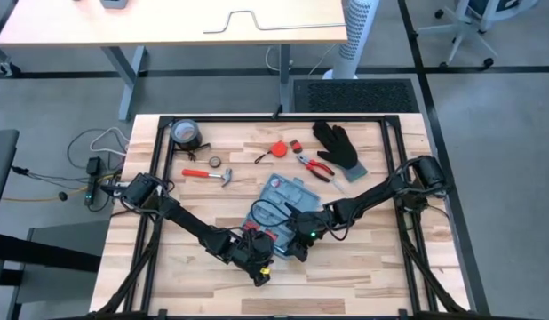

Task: Prefit tool cases
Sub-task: Remove the orange nut driver from the gray toolbox

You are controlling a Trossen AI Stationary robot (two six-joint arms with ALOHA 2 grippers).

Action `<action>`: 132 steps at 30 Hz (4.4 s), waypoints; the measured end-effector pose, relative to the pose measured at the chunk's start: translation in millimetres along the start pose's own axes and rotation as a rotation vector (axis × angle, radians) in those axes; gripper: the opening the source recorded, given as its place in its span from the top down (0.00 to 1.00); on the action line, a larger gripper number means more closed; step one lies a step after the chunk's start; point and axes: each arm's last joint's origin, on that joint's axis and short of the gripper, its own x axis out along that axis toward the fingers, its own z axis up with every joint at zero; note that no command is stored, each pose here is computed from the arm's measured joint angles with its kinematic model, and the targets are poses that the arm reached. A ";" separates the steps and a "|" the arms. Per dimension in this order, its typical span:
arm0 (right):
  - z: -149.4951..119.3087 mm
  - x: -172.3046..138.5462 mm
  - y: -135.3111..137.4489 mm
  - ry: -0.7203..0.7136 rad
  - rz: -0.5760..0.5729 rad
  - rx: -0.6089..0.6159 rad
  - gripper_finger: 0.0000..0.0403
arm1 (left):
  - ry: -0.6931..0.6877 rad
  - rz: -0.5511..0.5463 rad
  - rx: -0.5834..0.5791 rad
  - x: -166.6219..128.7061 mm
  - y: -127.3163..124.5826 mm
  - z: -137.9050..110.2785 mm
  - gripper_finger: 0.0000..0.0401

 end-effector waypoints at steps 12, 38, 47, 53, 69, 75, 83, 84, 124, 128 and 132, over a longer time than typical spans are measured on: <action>10.7 5.1 5.5 -0.018 0.028 0.008 0.55 | -0.009 0.001 0.036 2.5 4.2 4.9 0.79; 22.2 18.6 3.1 -0.087 0.094 0.146 0.55 | -0.028 -0.009 0.057 4.3 6.2 9.8 0.79; 21.2 18.6 2.9 -0.075 0.087 0.148 0.55 | -0.056 -0.034 0.100 4.7 1.3 16.6 0.78; 21.0 18.5 3.1 -0.073 0.089 0.154 0.59 | -0.079 -0.056 0.140 2.6 -6.3 27.5 0.78; 22.2 18.1 5.6 -0.066 0.122 0.151 0.94 | -0.056 -0.028 0.171 0.2 -6.4 30.1 0.79; 24.3 15.4 10.1 -0.069 0.157 0.149 1.00 | -0.056 -0.043 0.163 -7.0 -10.8 29.9 0.79; 29.0 7.7 17.0 -0.088 0.189 0.123 1.00 | -0.085 0.037 0.199 -42.0 -15.5 33.6 0.79; 29.2 7.6 17.1 -0.086 0.193 0.123 1.00 | -0.087 0.051 0.205 -45.9 -15.2 33.9 0.79; 46.3 -114.7 -35.1 -0.440 -0.339 0.257 0.86 | -0.059 0.224 0.265 -98.5 104.8 40.0 0.79; 54.9 -87.6 -26.0 -0.422 -0.327 0.247 0.94 | 0.024 0.202 0.343 -91.0 123.2 35.7 0.79; 70.9 -58.7 -17.0 -0.357 -0.419 0.212 0.98 | 0.052 0.188 0.412 -87.0 134.0 35.4 0.79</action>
